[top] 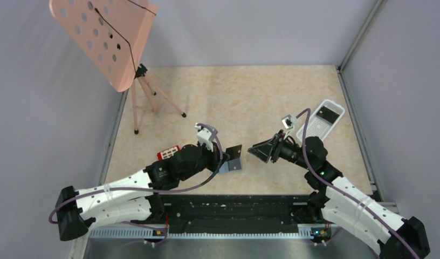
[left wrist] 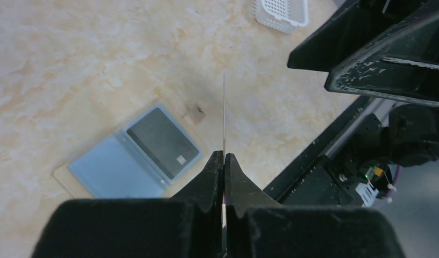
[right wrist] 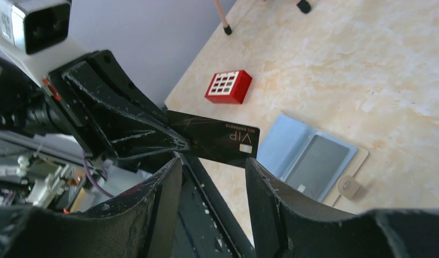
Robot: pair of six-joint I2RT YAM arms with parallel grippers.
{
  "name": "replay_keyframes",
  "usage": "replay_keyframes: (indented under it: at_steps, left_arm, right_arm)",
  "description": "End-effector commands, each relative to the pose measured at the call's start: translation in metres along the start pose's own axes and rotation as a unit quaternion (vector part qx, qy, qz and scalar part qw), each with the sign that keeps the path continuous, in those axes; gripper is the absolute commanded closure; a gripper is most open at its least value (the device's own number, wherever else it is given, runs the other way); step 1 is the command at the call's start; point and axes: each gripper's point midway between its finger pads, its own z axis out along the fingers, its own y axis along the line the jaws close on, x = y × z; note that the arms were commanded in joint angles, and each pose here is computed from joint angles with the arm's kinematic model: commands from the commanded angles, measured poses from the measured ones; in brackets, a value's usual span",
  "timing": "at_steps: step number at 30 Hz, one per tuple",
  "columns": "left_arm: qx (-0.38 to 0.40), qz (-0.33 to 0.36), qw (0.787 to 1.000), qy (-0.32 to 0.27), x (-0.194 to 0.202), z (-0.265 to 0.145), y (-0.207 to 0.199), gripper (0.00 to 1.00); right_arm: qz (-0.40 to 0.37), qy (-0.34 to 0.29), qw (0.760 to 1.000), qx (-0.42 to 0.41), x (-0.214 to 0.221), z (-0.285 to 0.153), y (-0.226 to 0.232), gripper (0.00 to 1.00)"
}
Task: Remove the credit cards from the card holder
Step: Place the credit card in the storage box.
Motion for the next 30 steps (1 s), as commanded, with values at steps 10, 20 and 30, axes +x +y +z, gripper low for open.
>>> replay_keyframes:
  at_steps: [10,20,30]
  left_arm:
    - [0.138,0.006,0.987,0.081,0.009,-0.027,-0.049,1.00]
    - [0.221,0.016,0.969,0.105,0.006,-0.036,-0.081,1.00]
    - [0.256,0.015,0.958,0.127,0.003,-0.030,-0.093,1.00]
  right_arm:
    - [-0.135,0.146,0.964,-0.175,0.009,0.001,0.061,0.57]
    - [-0.089,0.201,0.938,-0.267,0.023,-0.004,0.083,0.58]
    - [-0.068,0.231,0.928,-0.284,0.036,-0.008,0.088,0.60]
